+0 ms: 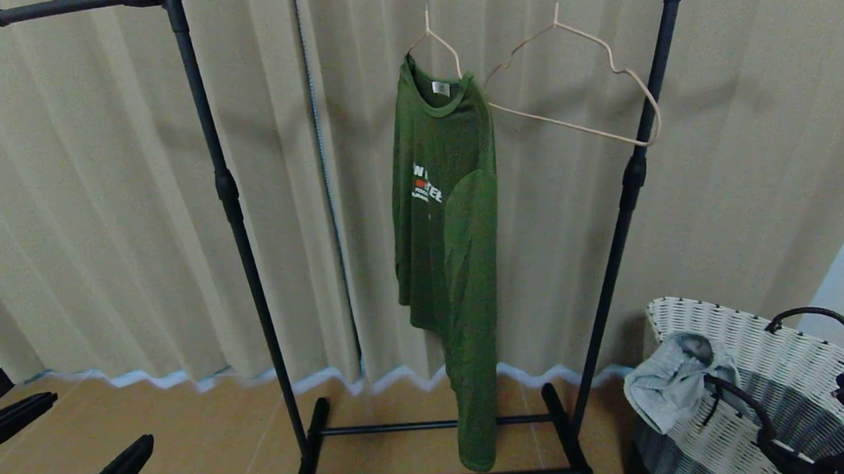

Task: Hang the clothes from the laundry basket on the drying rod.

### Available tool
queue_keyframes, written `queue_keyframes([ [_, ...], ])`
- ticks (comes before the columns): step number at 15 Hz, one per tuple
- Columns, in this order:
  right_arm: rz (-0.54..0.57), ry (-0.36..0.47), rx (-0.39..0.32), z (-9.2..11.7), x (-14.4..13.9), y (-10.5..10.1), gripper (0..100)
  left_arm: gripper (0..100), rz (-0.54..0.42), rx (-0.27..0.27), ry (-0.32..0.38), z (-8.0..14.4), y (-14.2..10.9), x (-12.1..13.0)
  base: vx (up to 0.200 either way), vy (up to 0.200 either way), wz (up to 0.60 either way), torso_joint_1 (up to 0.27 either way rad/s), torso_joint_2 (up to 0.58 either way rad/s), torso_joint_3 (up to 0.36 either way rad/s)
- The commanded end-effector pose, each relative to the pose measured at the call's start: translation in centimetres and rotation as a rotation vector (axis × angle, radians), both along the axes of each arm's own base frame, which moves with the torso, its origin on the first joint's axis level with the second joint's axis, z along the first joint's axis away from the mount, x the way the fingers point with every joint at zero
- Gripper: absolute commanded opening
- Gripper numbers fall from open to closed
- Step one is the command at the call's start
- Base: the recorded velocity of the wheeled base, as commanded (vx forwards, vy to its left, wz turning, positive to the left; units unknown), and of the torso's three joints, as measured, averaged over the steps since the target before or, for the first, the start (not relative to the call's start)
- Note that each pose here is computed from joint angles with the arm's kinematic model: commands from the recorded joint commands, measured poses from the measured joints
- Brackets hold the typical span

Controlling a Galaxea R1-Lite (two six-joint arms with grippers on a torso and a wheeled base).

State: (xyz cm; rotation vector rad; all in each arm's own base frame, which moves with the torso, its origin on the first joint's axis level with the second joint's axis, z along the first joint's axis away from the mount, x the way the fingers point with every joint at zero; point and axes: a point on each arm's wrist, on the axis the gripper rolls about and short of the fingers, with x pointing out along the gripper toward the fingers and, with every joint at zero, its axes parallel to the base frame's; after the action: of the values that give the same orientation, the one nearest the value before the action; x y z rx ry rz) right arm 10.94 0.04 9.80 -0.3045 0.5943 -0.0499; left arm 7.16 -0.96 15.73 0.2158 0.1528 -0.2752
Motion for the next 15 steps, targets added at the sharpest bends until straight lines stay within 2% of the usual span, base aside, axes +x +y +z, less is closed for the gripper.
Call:
queue_keyframes([
  [1,-0.023,0.001,0.0,0.17,0.34,-0.25,100,100,0.0,0.001,0.006,-0.06,-0.01,0.07,0.0,0.0,0.0,0.0,0.0,0.0],
  [3,-0.023,0.002,0.0,0.13,0.32,-0.25,100,100,0.0,0.002,0.009,-0.12,0.0,0.06,0.0,0.0,0.0,0.0,0.0,0.0],
  [9,-0.023,0.002,0.0,0.11,0.27,-0.25,100,100,0.0,0.004,0.005,-0.2,0.0,-0.05,0.0,-0.2,0.0,0.003,0.0,0.0],
  [15,-0.023,0.001,0.0,0.17,0.34,-0.25,100,100,-0.023,0.002,0.017,-0.41,-0.16,-0.07,0.0,0.0,0.0,0.0,0.0,0.0],
])
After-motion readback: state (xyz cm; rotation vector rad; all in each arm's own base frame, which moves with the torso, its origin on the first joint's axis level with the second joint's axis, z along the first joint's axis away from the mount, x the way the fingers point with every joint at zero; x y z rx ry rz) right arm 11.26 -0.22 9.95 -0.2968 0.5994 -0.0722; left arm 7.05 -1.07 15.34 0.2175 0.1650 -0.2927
